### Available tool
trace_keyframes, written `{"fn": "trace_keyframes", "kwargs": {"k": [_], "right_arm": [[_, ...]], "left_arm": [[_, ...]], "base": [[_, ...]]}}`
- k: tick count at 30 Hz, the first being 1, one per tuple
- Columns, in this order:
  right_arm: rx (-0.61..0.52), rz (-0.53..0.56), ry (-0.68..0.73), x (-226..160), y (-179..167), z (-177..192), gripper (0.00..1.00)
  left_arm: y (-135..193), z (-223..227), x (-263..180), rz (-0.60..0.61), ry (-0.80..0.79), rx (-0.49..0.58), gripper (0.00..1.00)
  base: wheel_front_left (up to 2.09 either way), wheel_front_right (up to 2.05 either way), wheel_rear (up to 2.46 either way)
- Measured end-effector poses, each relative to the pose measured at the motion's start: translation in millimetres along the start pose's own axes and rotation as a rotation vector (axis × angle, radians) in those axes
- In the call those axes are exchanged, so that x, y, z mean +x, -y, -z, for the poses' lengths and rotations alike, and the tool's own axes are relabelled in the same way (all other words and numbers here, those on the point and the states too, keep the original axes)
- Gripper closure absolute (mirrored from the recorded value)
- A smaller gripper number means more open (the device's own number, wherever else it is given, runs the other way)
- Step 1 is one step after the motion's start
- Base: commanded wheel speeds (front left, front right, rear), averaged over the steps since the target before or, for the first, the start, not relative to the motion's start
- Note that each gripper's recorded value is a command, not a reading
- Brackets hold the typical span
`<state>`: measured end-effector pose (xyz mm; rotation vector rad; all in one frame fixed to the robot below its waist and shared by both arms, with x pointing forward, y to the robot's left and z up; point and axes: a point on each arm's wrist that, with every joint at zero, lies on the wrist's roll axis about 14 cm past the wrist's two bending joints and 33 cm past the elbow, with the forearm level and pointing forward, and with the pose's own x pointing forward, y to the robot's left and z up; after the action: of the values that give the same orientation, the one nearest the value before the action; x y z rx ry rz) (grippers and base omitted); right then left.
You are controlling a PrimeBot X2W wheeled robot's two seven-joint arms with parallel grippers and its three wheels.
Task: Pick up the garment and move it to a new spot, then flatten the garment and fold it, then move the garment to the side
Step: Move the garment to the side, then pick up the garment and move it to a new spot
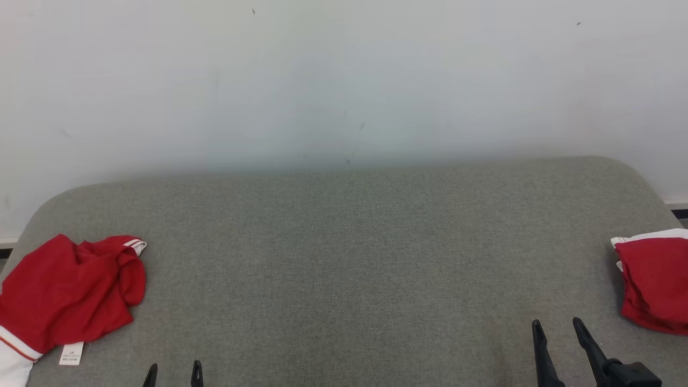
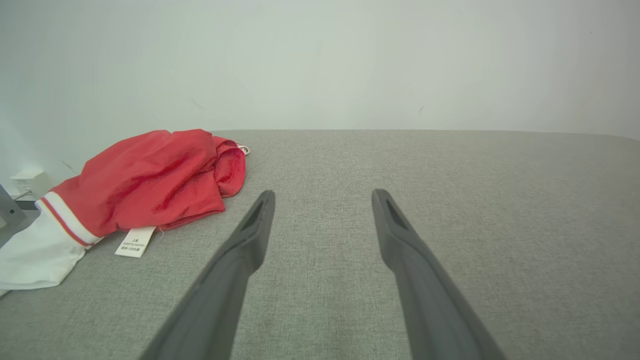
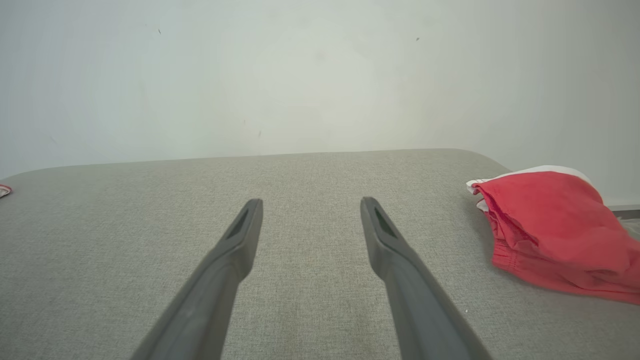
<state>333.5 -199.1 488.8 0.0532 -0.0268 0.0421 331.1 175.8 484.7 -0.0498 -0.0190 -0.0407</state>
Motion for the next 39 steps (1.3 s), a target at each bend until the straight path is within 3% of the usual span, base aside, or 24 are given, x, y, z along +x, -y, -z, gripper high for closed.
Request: {"fn": "trace_keyframes", "kwargs": {"k": [12, 39], "right_arm": [[0.0, 0.036, 0.028, -10, 7, -7, 0.0], [0.002, 0.009, -0.004, -7, -3, 3, 0.0]], "left_arm": [[4, 0, -2, 0.013, 0.001, -0.001, 0.0], [2, 2, -6, 0.0, -0.003, -0.015, 0.0]], "base": [[0.0, 0.0, 0.0], [0.0, 0.0, 0.0]]}}
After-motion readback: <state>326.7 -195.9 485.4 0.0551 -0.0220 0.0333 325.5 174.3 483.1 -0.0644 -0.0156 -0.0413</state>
